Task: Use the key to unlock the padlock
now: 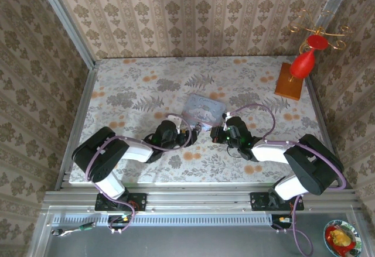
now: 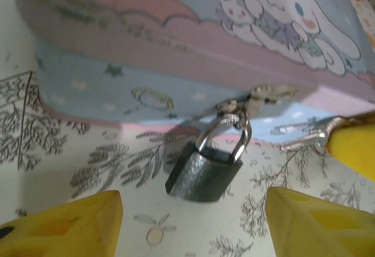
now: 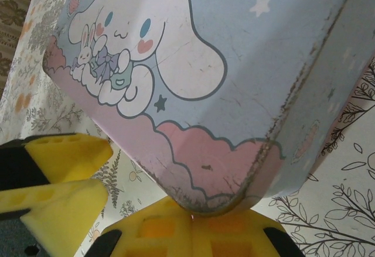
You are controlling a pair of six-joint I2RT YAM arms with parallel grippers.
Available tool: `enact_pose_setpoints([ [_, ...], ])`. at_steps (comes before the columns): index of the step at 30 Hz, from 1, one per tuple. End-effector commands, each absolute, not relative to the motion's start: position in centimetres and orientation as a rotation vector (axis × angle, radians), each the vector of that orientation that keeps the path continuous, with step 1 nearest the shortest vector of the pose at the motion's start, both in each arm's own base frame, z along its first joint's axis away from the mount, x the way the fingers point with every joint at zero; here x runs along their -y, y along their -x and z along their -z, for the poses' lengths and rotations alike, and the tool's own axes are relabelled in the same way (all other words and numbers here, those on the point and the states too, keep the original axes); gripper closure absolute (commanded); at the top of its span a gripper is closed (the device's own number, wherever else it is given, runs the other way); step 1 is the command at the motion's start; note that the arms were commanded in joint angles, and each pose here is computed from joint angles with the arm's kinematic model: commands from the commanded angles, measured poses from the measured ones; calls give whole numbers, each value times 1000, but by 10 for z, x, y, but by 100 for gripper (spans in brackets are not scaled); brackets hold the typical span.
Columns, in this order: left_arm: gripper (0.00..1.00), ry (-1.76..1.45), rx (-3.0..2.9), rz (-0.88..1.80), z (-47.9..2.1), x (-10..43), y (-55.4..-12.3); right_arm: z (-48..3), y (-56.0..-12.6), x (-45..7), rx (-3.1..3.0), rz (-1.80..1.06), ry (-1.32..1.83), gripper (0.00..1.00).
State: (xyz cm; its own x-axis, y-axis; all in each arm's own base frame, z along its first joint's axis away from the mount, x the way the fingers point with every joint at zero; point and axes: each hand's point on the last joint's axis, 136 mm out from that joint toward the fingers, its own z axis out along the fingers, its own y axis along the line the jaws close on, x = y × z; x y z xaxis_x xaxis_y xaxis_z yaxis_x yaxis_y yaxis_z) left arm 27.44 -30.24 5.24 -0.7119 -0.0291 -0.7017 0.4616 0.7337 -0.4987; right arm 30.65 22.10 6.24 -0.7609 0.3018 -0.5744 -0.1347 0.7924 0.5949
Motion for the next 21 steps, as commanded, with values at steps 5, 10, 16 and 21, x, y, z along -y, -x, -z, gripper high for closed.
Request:
enact_pose_setpoints([
  [5,40,-405,-2227,796,-47,312,-292,-72,-306,-221,-2256,-865,-103,100],
  [10,45,-439,-2260,803,-39,321,-291,-72,-308,-219,-2257,-858,-104,100],
  [16,54,-456,-2274,842,-36,333,-292,-72,-310,-219,-2261,-861,-100,100],
  [21,68,-445,-2283,852,-34,335,-293,-71,-314,-216,-2263,-862,-107,100],
])
